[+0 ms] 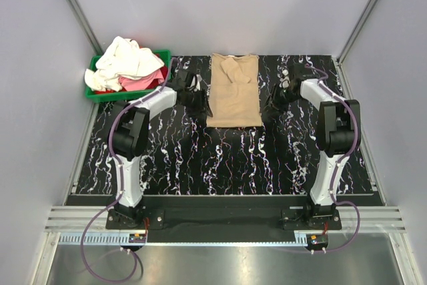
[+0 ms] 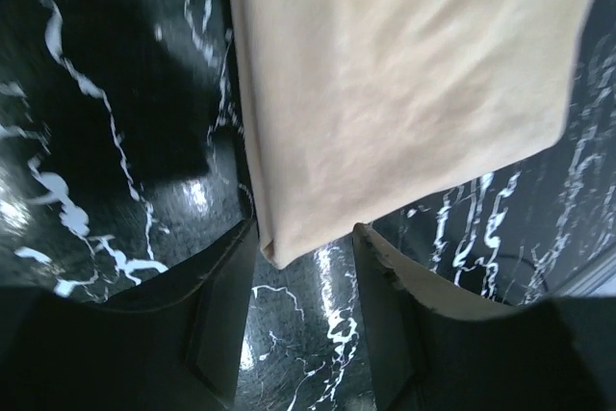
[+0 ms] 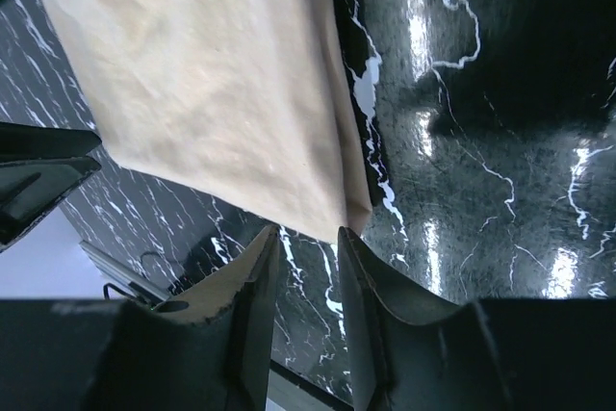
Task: Fold and stack the t-shirts
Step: Fold the tshirt
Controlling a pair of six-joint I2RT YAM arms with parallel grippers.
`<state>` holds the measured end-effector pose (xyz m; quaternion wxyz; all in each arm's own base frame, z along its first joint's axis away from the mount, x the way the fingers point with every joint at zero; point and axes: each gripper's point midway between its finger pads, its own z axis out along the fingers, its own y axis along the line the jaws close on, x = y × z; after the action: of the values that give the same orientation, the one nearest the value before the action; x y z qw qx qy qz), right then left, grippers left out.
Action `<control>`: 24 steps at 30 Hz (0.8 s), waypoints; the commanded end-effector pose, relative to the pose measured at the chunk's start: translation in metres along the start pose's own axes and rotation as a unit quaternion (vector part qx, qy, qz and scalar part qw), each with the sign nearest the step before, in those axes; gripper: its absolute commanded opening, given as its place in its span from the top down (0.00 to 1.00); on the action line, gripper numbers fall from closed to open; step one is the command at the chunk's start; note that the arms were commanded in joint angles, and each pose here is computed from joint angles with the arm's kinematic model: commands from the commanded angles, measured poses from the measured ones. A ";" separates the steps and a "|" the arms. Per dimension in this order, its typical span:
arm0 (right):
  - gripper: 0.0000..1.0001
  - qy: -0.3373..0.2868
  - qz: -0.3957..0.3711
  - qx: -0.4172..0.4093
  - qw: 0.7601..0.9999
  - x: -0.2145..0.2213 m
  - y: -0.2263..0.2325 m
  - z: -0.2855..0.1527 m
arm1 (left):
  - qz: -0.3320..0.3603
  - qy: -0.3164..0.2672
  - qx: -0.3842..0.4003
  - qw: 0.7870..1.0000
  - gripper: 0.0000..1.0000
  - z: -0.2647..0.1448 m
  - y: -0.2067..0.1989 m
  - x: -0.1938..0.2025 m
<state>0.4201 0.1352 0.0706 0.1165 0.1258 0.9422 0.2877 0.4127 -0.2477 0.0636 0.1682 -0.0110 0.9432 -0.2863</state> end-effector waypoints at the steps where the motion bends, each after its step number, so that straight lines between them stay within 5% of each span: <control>1: 0.62 -0.016 -0.043 -0.042 0.998 -0.002 0.020 0.004 | -0.011 -0.018 -0.016 1.000 0.52 -0.004 0.005 -0.001; 11: 0.66 0.010 -0.044 -0.027 0.999 0.015 -0.003 0.038 | -0.031 0.023 0.005 0.999 0.62 0.020 0.012 0.021; 16: 1.00 -0.007 -0.039 0.015 0.999 0.028 -0.026 0.037 | -0.044 0.043 0.032 0.998 0.91 0.024 0.008 0.037; 17: 1.00 -0.026 -0.043 0.015 0.999 0.025 -0.026 0.036 | -0.045 0.045 0.029 0.998 1.00 0.024 0.009 0.040; 24: 1.00 -0.031 -0.018 0.036 0.999 0.058 -0.046 0.030 | -0.065 0.047 0.002 0.997 1.00 0.019 0.015 0.064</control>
<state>0.3689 0.1372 0.0140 0.1266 0.1150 0.9481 0.2682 0.3740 -0.2518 0.0214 0.1096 -0.0570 0.9431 -0.3087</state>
